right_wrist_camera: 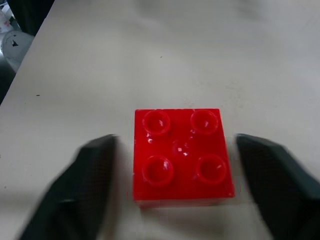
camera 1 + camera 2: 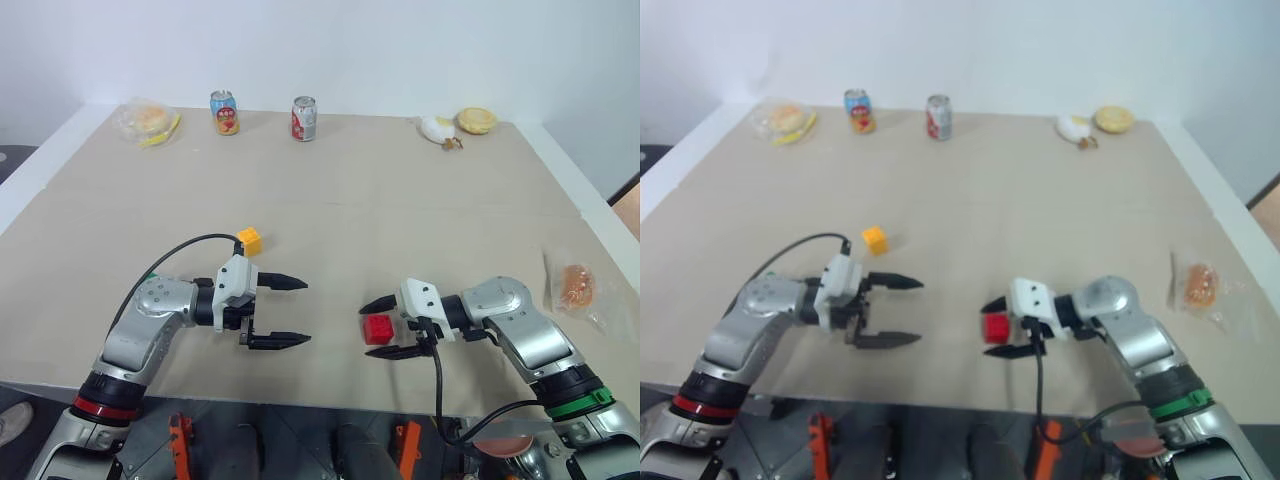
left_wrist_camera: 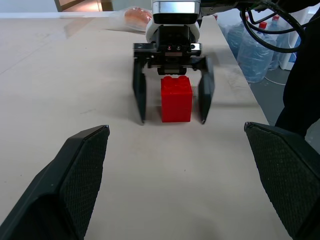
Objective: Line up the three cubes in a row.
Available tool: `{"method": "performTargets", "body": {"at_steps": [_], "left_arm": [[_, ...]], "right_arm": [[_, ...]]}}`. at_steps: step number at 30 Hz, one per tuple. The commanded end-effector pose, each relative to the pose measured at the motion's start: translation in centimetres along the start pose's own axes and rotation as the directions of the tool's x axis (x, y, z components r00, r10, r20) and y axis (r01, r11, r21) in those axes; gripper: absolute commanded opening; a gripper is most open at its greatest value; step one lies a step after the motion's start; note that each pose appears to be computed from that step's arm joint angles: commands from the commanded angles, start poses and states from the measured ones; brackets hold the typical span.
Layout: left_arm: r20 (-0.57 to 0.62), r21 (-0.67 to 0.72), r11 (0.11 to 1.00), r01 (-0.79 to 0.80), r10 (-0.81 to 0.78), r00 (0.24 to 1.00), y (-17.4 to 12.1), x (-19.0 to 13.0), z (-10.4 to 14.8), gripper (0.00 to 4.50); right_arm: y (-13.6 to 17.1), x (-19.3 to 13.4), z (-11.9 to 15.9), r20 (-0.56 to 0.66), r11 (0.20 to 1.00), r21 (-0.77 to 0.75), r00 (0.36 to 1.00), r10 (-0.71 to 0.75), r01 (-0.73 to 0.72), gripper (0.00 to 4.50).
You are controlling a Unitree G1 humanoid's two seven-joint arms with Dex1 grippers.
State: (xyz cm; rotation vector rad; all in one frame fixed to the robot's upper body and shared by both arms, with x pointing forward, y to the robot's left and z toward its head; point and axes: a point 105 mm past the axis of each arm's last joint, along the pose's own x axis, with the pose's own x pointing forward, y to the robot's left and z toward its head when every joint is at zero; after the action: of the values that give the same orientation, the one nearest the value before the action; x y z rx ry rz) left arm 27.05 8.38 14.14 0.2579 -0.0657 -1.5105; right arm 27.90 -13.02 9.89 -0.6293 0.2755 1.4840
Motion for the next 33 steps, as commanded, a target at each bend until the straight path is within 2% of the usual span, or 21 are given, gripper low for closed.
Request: {"method": "performTargets", "body": {"at_steps": [1,4,7,10,13,15,17,22,33], "left_arm": [[0.017,0.035,0.999,-0.024,0.024,1.0,0.0,-0.2,1.1,4.5],[0.045,0.027,0.992,-0.12,0.119,0.992,0.8,-1.0,2.2,4.5],[0.093,0.02,0.951,-0.31,0.307,0.947,2.4,-3.0,4.5,4.5],[0.108,0.002,0.853,-0.522,0.518,0.848,3.7,-6.5,5.9,4.5],[0.066,-0.038,0.727,-0.686,0.687,0.724,3.7,-10.6,5.5,4.5],[0.0,-0.053,0.651,-0.757,0.758,0.652,2.4,-13.6,4.5,4.5],[-0.068,-0.042,0.607,-0.794,0.791,0.608,1.3,-15.6,3.4,4.5],[-0.203,-0.024,0.572,-0.82,0.8,0.565,-0.2,-18.6,0.5,4.5],[-0.243,-0.034,0.546,-0.837,0.808,0.537,1.3,-19.9,-1.9,4.5]], "right_arm": [[0.4,-0.7,1.5,0.028,0.999,-0.029,0.999,0.017,-0.016,4.43],[0.3,-1.7,3.8,0.096,1.0,-0.025,0.995,0.02,-0.017,4.43],[-0.1,-3.0,7.8,0.242,1.0,0.005,0.97,0.004,-0.005,4.43],[-1.0,-3.7,11.3,0.364,0.999,0.027,0.931,-0.035,0.027,4.43],[-2.4,-2.5,13.1,0.403,0.996,0.022,0.91,-0.093,0.092,4.43],[-3.4,-0.7,14.0,0.428,0.994,0.023,0.897,-0.108,0.109,4.43],[-3.7,0.6,14.6,0.452,0.994,0.028,0.886,-0.105,0.103,4.43],[-3.8,3.3,14.9,0.474,0.997,0.024,0.877,-0.073,0.07,4.43],[-3.7,4.4,15.5,0.491,0.997,0.021,0.868,-0.07,0.068,4.43]]}}
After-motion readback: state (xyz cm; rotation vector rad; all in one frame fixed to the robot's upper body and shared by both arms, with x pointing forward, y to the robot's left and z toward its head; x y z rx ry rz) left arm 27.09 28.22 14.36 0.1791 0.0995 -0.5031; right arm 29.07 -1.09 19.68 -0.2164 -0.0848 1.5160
